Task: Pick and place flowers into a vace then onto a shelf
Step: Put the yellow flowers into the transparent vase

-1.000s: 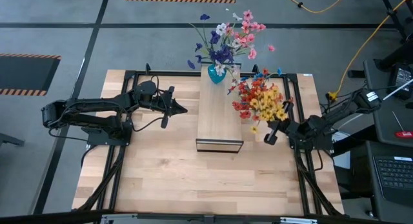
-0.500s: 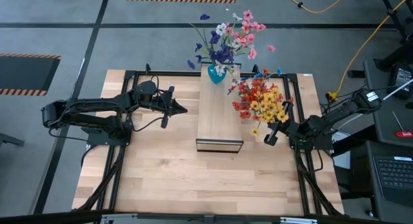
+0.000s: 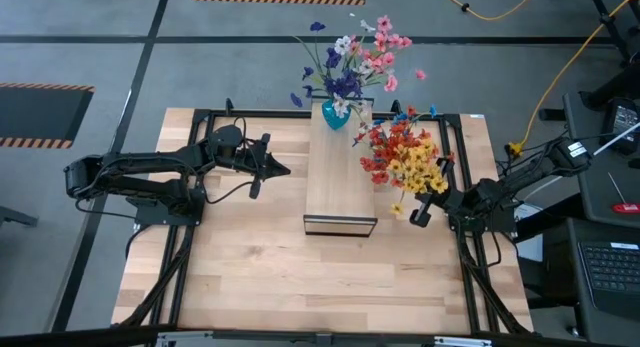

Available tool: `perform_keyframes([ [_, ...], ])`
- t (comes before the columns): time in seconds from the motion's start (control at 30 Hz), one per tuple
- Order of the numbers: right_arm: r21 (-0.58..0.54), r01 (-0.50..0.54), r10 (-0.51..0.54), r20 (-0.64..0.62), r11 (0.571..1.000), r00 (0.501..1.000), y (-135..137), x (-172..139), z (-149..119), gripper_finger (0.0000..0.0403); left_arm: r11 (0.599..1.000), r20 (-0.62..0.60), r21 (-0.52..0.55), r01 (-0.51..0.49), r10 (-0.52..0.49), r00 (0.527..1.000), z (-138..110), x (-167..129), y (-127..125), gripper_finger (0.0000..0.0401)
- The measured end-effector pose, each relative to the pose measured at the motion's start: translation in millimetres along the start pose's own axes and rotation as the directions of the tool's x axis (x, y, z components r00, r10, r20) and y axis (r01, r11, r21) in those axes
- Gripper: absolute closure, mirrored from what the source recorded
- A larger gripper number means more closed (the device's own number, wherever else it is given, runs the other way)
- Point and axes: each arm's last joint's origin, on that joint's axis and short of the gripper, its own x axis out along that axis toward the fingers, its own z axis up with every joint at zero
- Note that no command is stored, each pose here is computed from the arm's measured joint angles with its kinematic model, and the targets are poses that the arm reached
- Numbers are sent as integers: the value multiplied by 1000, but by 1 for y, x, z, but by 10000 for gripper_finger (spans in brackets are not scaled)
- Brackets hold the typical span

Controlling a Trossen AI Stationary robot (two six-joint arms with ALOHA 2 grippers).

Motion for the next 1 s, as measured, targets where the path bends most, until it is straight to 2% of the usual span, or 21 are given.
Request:
perform_keyframes([
  [0.43,-9,0,0,-1,1000,1000,0,0,0,397,1000,0,0,0,0,1000,0,0,0,395],
  [0.83,-71,74,-79,-70,995,994,-11,9,-14,397,1000,0,0,0,0,1000,0,0,0,396],
  [1.0,-52,77,-82,-91,996,992,-11,10,-17,397,1000,0,1,0,0,1000,0,0,0,399],
])
